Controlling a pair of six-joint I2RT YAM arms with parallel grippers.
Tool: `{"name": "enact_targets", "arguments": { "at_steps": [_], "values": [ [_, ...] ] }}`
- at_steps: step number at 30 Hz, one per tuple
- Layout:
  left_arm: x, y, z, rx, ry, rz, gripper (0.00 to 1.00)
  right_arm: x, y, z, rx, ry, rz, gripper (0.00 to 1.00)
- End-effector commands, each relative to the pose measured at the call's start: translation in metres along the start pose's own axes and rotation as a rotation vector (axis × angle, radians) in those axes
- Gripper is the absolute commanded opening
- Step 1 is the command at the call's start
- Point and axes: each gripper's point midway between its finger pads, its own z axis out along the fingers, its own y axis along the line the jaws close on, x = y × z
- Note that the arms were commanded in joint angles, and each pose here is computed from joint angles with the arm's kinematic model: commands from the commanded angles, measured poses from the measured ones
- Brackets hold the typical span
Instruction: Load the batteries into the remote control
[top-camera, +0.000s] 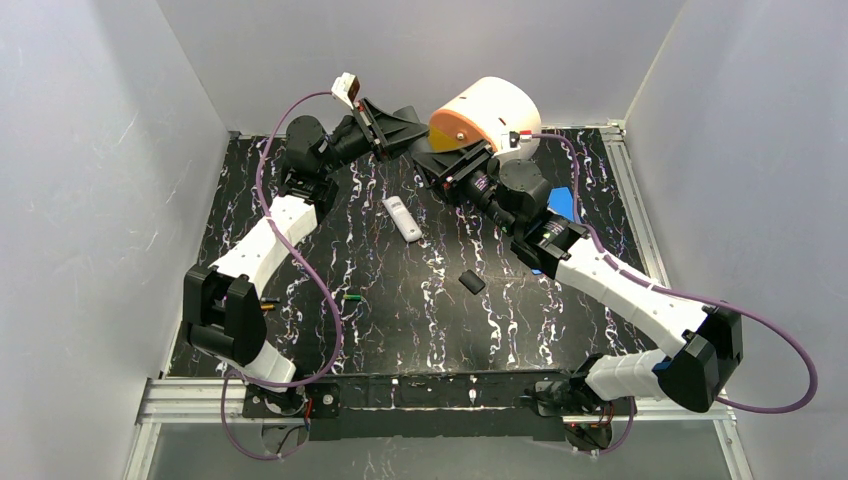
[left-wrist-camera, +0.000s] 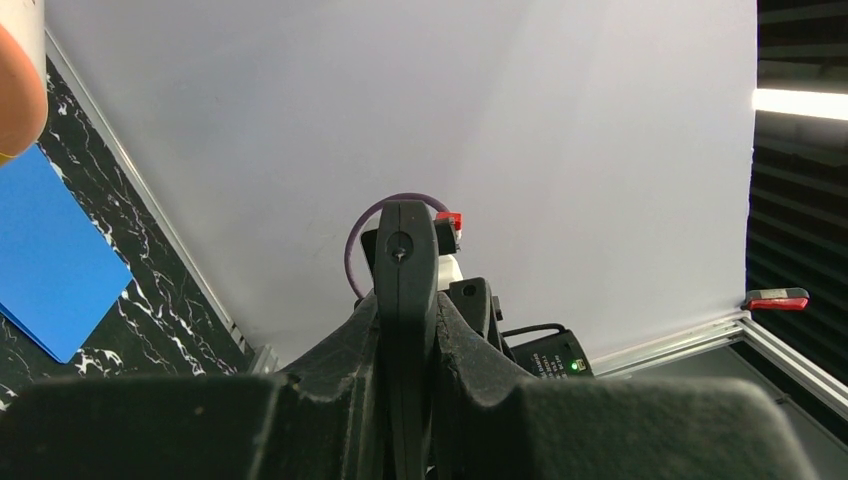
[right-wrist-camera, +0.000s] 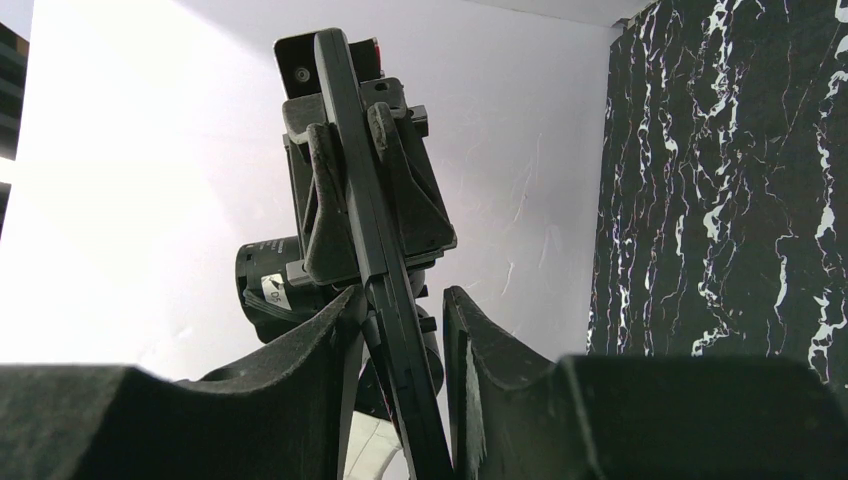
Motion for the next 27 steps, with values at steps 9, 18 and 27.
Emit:
{"name": "enact_targets", "arguments": {
  "at_steps": [9,18,27],
  "values": [
    [0.001,-0.029,-0.005,0.059,-0.008,0.074,0.0,-0.005,0.019,-0.001,-0.068,-0.01,0.014,0.4],
    [0.001,-0.028,-0.005,0.06,-0.007,0.079,0.0,-0.01,0.021,0.0,-0.076,-0.017,0.004,0.5],
    [0.003,-0.024,-0.006,0.058,-0.001,0.111,0.0,-0.018,0.017,-0.009,-0.092,-0.03,-0.068,0.81]
  ]
}}
